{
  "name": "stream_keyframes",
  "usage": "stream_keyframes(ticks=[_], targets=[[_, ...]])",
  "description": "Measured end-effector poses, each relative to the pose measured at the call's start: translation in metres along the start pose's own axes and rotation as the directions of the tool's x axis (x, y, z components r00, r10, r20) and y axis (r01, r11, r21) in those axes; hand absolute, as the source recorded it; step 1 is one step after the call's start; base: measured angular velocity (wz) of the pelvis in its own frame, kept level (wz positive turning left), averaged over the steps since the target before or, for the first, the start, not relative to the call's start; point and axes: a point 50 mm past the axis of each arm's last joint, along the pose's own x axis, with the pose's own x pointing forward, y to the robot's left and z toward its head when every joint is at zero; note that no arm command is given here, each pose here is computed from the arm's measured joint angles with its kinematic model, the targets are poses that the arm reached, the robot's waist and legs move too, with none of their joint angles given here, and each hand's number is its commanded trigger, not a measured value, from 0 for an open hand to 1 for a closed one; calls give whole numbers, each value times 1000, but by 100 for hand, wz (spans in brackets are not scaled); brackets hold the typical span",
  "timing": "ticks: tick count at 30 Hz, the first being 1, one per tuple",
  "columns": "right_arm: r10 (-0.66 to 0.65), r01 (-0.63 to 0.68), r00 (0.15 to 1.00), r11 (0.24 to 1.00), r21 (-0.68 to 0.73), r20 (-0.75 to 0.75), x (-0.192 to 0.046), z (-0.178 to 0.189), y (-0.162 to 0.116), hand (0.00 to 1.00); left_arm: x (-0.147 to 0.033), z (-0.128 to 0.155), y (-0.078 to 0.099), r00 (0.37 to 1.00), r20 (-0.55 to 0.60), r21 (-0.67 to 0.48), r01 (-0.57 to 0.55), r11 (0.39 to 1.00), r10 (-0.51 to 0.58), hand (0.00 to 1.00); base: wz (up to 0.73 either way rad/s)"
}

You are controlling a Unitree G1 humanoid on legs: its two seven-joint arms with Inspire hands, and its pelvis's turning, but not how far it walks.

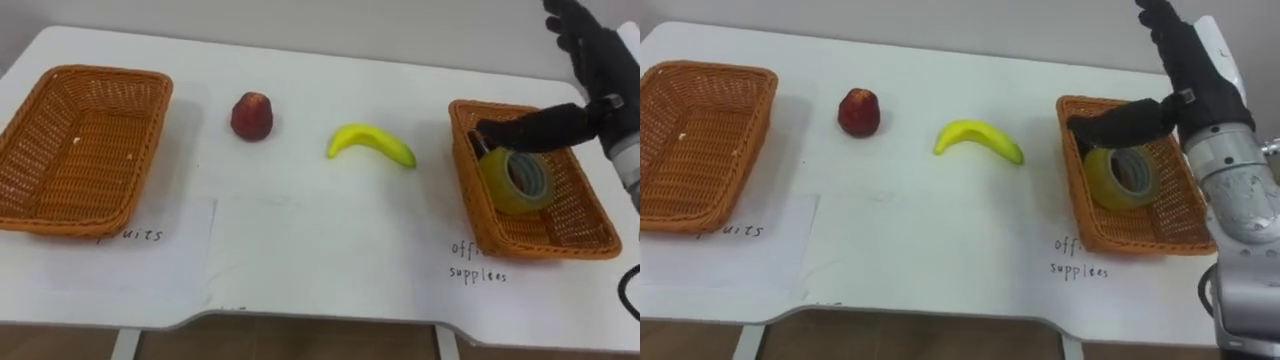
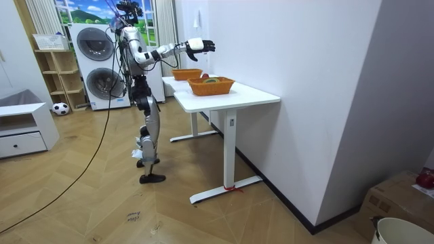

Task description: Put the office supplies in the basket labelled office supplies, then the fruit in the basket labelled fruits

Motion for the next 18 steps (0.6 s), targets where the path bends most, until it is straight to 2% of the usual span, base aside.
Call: stream_keyframes(ticks=[10, 15, 18], targets=[[96, -91, 995, 983, 159, -24, 20, -9, 24, 0, 1, 10, 0, 999, 33, 54, -10, 998, 9, 0, 7], [106, -95, 993, 982, 165, -60, 22, -17, 27, 0, 2, 15, -4, 999, 48, 122, 4, 993, -10, 0, 19], [102, -89, 992, 982, 167, -70, 29, -17, 26, 0, 2, 12, -1, 999, 27, 112, 16, 994, -19, 0, 6]])
